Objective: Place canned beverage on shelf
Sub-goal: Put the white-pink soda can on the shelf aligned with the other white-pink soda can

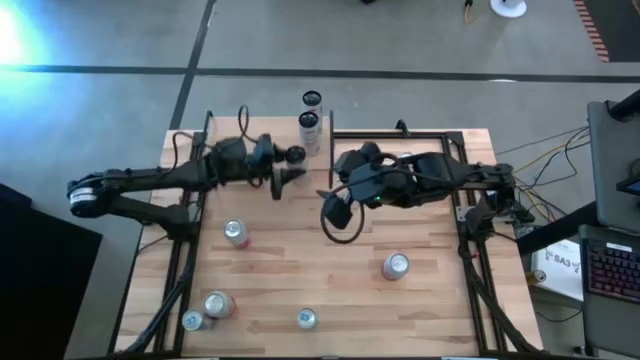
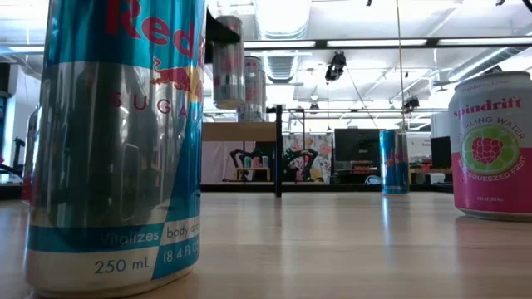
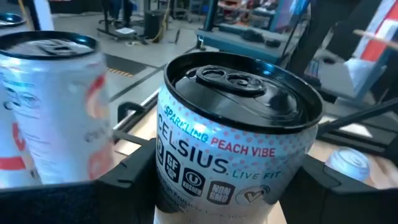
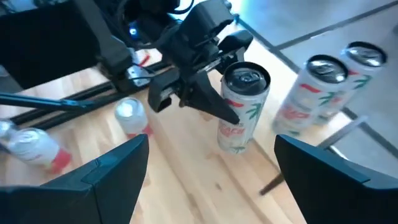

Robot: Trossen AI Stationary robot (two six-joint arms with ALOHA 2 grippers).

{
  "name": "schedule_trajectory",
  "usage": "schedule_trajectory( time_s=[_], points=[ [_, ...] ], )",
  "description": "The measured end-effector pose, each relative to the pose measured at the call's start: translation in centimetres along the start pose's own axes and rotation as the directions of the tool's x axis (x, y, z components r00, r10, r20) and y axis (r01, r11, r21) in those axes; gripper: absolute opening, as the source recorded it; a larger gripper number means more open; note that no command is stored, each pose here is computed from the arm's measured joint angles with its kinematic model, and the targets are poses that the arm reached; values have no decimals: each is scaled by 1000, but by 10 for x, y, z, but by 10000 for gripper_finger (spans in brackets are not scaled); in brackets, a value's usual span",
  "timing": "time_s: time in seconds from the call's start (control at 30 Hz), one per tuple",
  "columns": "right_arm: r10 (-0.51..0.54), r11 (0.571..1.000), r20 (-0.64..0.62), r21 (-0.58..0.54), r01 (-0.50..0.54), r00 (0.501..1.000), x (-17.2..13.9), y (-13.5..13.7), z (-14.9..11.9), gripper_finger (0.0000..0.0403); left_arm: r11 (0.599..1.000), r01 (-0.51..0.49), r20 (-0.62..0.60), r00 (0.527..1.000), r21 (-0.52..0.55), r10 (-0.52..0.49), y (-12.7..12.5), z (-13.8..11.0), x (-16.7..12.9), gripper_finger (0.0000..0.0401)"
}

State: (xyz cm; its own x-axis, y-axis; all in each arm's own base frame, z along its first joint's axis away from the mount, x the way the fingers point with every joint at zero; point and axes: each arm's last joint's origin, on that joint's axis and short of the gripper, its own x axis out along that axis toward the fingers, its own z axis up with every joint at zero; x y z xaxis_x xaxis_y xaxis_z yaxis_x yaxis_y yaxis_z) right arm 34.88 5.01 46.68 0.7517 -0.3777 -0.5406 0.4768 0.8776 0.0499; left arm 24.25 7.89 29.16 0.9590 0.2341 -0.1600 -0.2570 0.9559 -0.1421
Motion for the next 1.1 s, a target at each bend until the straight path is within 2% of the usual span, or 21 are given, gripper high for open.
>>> schedule_trajectory(
  time_s=[0.17,0.37,0.73,0.9,1.1],
  points=[
    [-42,999,-21,-17,41,999,-5,-11,0,333,998,63,16,998,-11,-63,25,-5,16,212],
    [-89,996,-60,-27,88,994,0,-22,-1,333,996,66,3,998,52,-66,31,6,35,212],
    [-112,992,-72,-59,108,991,4,-32,2,329,991,86,-210,976,103,-62,36,30,68,213],
    [-115,992,-76,-69,110,990,4,-33,2,329,993,87,-210,975,82,-68,39,34,66,213],
    [-122,990,-79,-76,116,989,5,-35,2,329,995,68,-180,982,71,-54,40,37,50,213]
  ],
)
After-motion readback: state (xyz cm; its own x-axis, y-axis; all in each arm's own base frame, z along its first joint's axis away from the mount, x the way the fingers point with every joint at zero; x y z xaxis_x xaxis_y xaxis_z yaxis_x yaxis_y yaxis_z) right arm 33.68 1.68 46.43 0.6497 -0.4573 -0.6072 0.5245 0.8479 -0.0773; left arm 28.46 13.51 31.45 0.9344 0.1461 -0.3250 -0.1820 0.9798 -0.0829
